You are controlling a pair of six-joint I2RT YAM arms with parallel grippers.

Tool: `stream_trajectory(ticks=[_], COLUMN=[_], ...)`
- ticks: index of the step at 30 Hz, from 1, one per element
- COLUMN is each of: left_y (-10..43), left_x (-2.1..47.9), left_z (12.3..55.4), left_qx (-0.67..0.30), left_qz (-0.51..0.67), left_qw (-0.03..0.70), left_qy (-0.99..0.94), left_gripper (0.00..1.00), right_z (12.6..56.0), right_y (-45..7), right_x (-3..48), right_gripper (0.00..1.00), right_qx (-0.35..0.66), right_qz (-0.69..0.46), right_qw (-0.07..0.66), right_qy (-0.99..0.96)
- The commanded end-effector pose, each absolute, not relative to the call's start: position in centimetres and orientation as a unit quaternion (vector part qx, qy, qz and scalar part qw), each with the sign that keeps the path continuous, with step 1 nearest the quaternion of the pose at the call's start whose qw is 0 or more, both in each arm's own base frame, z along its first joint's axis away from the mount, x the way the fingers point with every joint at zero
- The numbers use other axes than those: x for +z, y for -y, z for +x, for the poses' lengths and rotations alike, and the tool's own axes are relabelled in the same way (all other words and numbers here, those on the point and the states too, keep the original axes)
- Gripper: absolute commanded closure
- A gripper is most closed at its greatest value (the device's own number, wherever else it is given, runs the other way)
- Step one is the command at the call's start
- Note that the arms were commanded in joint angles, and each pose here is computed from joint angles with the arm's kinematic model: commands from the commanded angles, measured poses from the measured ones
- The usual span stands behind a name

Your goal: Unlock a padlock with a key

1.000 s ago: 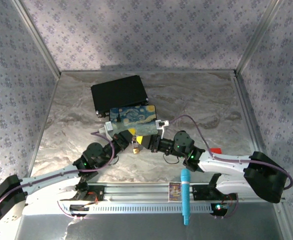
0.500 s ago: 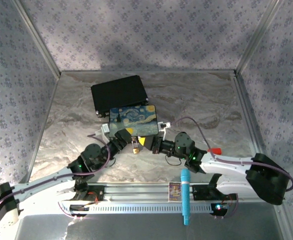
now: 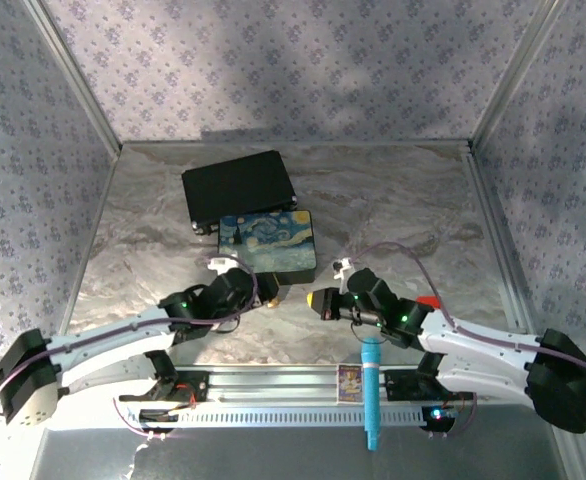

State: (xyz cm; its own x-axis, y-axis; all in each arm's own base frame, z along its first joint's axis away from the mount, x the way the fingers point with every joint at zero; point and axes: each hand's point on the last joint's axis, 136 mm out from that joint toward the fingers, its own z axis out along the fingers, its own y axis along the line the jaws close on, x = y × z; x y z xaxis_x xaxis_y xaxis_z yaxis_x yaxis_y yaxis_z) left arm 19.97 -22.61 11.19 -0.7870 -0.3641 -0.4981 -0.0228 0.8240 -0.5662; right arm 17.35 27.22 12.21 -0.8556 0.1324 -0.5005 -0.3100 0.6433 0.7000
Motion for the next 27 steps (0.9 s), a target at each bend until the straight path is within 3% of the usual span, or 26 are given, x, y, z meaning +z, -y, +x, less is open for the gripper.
stream_trajectory(ticks=[1,5,19,27], left_y=[22.9,23.2,24.8,24.5], left_x=[10.3,9.6,6.6,5.3], left_z=[20.3,21.1,21.9,22.3], left_qx=[-0.262,-0.245,-0.310,-0.285], left_qz=[-0.075,-0.061,-0.065,-0.058], left_qw=[0.325,0.340,0.342,0.346], left_qy=[-0.906,-0.906,-0.885,-0.892], left_gripper=[0.25,0.34,0.45,0.54], right_z=[17.2,17.2,17.7,17.9], right_y=[-26.7,-27.3,-29.9,-30.7], right_x=[10.4,9.8,8.7,8.0], right_gripper=[1.00,1.00,1.00,1.00], right_qx=[0.389,0.385,0.387,0.388], right_qz=[-0.055,-0.060,-0.074,-0.075], right_qw=[0.249,0.242,0.226,0.215], right_qy=[-0.885,-0.889,-0.891,-0.893])
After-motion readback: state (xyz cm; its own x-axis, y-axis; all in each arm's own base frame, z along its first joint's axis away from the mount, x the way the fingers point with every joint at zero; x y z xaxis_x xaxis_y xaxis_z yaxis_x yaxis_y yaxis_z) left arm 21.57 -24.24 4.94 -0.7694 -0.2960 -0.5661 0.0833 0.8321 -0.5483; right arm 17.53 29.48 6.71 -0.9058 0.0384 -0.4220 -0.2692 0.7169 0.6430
